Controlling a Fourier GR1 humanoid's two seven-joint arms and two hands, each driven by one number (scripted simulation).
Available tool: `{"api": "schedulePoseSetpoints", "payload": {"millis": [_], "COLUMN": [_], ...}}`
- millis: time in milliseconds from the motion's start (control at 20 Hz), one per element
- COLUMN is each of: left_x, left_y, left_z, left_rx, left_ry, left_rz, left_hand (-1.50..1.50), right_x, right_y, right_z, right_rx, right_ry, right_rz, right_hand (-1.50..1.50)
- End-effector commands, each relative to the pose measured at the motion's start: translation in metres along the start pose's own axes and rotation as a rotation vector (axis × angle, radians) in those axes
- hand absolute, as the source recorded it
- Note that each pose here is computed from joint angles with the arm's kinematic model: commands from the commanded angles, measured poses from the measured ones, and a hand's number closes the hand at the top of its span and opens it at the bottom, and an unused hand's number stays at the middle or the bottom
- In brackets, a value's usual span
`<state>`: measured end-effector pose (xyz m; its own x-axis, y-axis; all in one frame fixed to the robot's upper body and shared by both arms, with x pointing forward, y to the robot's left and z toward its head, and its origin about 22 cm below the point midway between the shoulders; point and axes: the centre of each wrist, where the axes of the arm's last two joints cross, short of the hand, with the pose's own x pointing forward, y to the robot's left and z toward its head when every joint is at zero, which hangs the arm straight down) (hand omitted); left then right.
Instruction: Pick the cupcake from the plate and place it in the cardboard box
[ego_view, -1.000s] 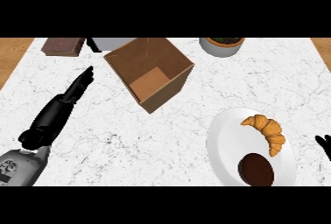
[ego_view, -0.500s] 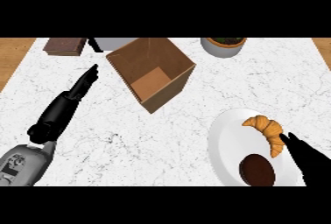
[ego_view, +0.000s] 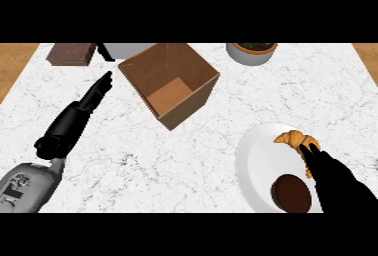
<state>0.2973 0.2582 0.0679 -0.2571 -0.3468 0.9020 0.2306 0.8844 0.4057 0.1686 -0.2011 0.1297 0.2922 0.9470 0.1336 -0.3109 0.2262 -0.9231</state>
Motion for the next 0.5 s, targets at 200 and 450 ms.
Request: {"api": "schedulePoseSetpoints", "payload": {"millis": [200, 450], "left_x": [0.003, 0.005], "left_y": [0.004, -0.003], "left_z": [0.003, 0.001], "left_rx": [-0.005, 0.019], "left_ry": [0.007, 0.012], "left_rz": [0.004, 0.007], "left_hand": [0.0, 0.0], "right_x": [0.019, 0.008], "right_y": [0.022, 0.025], "right_z": [-0.023, -0.021], "right_rx": [0.036, 0.04], "right_ry": [0.24, 0.24], "right_rz": [0.087, 0.087], "right_hand": [-1.5, -1.5]}}
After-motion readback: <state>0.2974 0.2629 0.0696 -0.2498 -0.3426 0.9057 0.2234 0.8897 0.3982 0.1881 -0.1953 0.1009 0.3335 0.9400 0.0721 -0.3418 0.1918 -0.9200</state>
